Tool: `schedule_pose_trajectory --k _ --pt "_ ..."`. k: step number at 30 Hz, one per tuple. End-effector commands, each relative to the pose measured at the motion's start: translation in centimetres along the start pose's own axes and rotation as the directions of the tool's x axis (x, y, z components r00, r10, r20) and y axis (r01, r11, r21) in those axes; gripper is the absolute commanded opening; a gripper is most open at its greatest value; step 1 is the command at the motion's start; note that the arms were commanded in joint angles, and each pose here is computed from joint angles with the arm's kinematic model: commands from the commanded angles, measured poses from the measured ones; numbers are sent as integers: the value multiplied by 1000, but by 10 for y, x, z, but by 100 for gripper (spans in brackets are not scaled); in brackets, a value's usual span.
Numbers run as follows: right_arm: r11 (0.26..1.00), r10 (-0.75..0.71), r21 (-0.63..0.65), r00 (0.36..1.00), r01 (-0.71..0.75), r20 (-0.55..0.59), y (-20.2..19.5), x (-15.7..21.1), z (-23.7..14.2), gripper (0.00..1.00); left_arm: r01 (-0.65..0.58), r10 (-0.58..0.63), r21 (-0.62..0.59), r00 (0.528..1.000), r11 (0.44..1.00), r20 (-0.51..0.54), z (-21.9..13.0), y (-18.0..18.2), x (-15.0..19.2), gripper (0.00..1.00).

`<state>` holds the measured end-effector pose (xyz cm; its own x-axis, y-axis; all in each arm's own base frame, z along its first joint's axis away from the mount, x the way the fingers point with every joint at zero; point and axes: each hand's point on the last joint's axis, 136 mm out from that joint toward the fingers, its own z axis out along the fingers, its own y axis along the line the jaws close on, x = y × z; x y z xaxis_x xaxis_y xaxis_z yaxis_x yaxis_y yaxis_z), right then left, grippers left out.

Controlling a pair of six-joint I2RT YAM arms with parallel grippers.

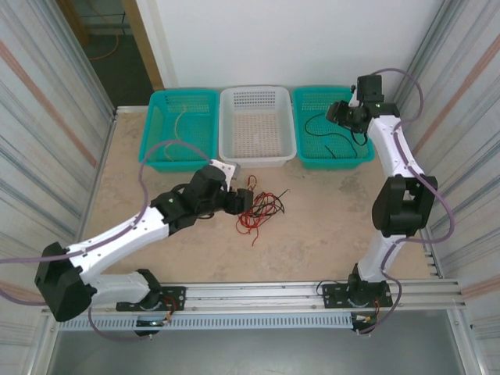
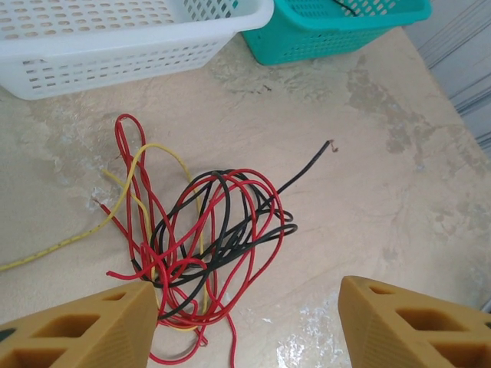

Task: Untangle the cables

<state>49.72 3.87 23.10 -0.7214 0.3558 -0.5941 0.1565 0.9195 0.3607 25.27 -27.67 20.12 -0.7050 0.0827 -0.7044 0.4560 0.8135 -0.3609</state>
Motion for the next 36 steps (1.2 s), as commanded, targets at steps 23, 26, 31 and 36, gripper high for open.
schedule_pose_trajectory --k 23,26,31,36 --pt "956 -179 -271 960 117 -217 123 260 -77 42 -40 41 8 995 999 -96 81 5 3 26" --pt "961 -174 -250 958 116 -226 123 261 -72 36 -34 32 -12 992 999 -124 99 12 2 31" --pt "964 -167 -241 960 112 -223 119 262 -73 36 -32 32 7 986 999 -165 112 13 11 34" --pt "966 -166 -233 961 113 -223 117 262 -72 36 -25 26 12 982 1000 -185 113 15 22 29"
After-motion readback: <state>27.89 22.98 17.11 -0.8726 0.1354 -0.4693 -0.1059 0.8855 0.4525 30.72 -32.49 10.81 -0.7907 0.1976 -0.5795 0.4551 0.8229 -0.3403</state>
